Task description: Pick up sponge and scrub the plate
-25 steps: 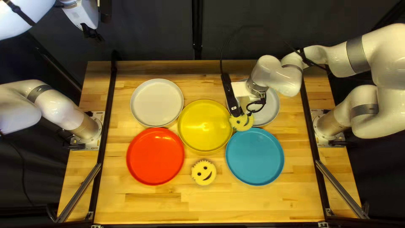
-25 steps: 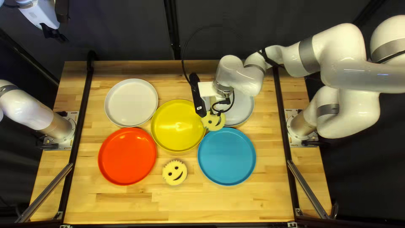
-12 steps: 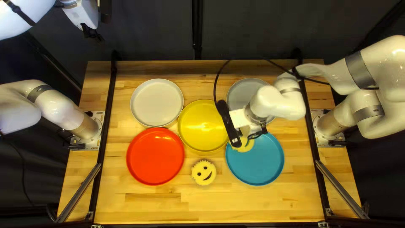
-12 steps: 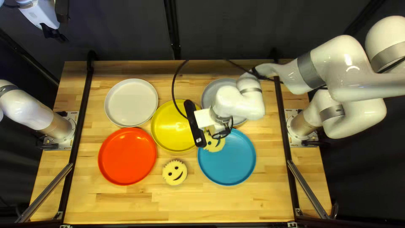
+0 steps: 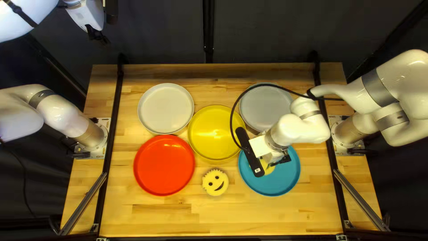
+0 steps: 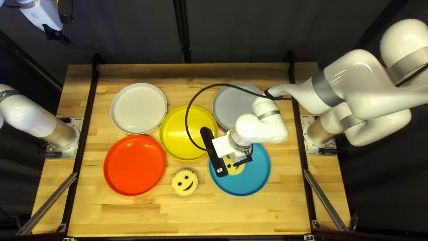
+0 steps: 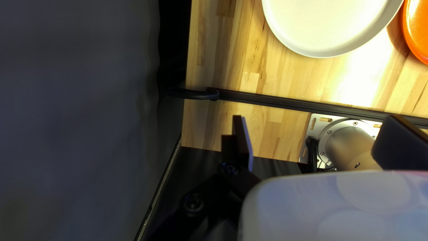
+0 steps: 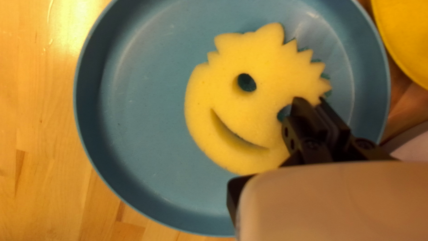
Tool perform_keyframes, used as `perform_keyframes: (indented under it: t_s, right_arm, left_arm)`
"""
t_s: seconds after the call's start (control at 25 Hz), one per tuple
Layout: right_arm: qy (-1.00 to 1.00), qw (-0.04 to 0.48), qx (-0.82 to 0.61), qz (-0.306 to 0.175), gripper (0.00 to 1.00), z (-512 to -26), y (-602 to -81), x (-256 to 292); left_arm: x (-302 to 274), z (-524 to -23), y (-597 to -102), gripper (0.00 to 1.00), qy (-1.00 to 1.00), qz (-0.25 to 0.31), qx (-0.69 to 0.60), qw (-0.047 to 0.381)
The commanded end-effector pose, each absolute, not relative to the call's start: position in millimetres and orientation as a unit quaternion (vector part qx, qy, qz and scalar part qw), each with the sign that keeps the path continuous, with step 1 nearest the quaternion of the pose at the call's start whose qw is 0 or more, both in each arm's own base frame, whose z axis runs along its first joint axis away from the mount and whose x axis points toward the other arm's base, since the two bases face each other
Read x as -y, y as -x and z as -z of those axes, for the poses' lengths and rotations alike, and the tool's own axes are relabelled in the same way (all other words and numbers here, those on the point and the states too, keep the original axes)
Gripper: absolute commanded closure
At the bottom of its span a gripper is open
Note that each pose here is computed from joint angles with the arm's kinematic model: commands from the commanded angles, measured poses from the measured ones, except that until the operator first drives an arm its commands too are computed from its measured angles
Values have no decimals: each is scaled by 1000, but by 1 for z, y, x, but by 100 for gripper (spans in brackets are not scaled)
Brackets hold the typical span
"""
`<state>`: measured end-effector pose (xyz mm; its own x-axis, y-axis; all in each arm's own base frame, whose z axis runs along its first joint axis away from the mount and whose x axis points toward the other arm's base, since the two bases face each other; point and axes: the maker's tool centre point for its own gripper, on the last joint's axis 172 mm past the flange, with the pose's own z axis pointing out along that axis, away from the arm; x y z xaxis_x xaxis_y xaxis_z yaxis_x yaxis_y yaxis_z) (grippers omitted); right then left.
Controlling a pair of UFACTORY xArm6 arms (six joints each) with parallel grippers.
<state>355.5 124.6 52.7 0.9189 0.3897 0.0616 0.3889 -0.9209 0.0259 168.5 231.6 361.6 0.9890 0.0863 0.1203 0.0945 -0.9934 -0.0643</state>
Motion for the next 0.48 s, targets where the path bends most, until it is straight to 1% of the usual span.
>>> perform_keyframes:
  t_s: [0.04,0.28,0.48]
  right_arm:
    - [-979,9,-201,-22,100,-52,-341,-129]
    - [-979,8,-202,-11,100,-47,-326,-137]
    - [-979,10,-204,-10,100,-47,-332,-137]
  left_arm:
    - [-232,-362,-168,0,997,59,45,35]
    - [-232,-362,-168,0,997,59,45,35]
    - [-232,-362,-168,0,997,59,45,35]
